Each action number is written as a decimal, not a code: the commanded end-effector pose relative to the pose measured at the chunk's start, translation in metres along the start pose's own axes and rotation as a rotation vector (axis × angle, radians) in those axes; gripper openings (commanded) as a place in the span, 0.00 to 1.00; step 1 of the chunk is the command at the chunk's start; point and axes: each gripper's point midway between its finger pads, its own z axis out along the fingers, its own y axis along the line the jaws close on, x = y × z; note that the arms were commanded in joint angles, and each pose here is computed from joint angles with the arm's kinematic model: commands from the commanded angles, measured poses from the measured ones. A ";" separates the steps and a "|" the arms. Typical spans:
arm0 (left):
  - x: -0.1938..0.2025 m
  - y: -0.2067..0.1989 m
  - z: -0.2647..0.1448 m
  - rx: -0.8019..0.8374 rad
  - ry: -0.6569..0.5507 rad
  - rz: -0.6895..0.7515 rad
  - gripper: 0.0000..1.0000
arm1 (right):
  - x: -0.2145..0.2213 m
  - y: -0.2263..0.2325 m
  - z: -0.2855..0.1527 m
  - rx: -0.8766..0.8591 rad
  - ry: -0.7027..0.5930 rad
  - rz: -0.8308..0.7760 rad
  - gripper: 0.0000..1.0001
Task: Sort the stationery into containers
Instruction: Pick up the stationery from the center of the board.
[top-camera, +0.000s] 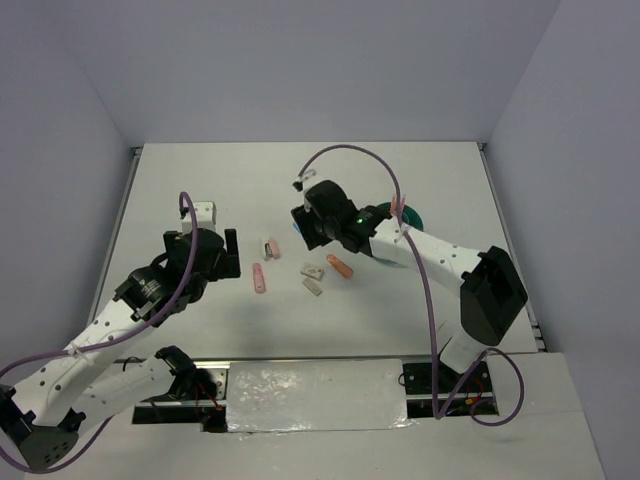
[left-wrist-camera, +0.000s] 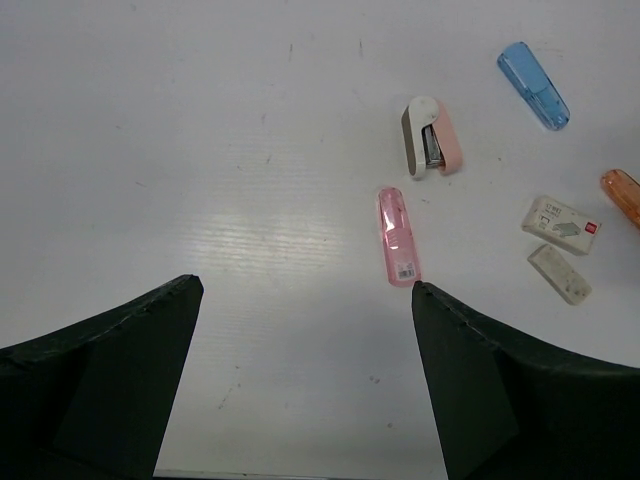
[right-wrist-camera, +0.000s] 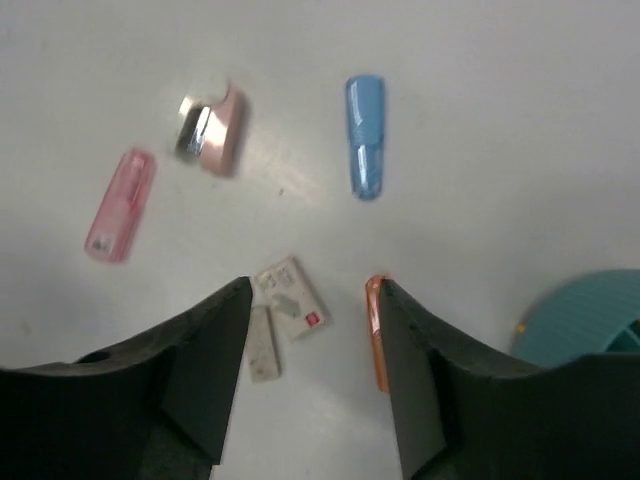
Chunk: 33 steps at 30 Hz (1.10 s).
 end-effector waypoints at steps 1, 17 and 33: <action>-0.020 0.004 -0.007 -0.017 -0.058 -0.050 0.99 | 0.036 0.018 -0.006 -0.099 0.083 -0.039 0.54; -0.018 -0.002 -0.005 0.010 -0.045 -0.039 0.99 | 0.130 0.057 0.019 -0.106 0.245 -0.055 0.52; -0.020 -0.005 -0.007 0.037 -0.052 -0.036 0.99 | 0.152 0.067 0.048 -0.134 0.308 -0.065 0.41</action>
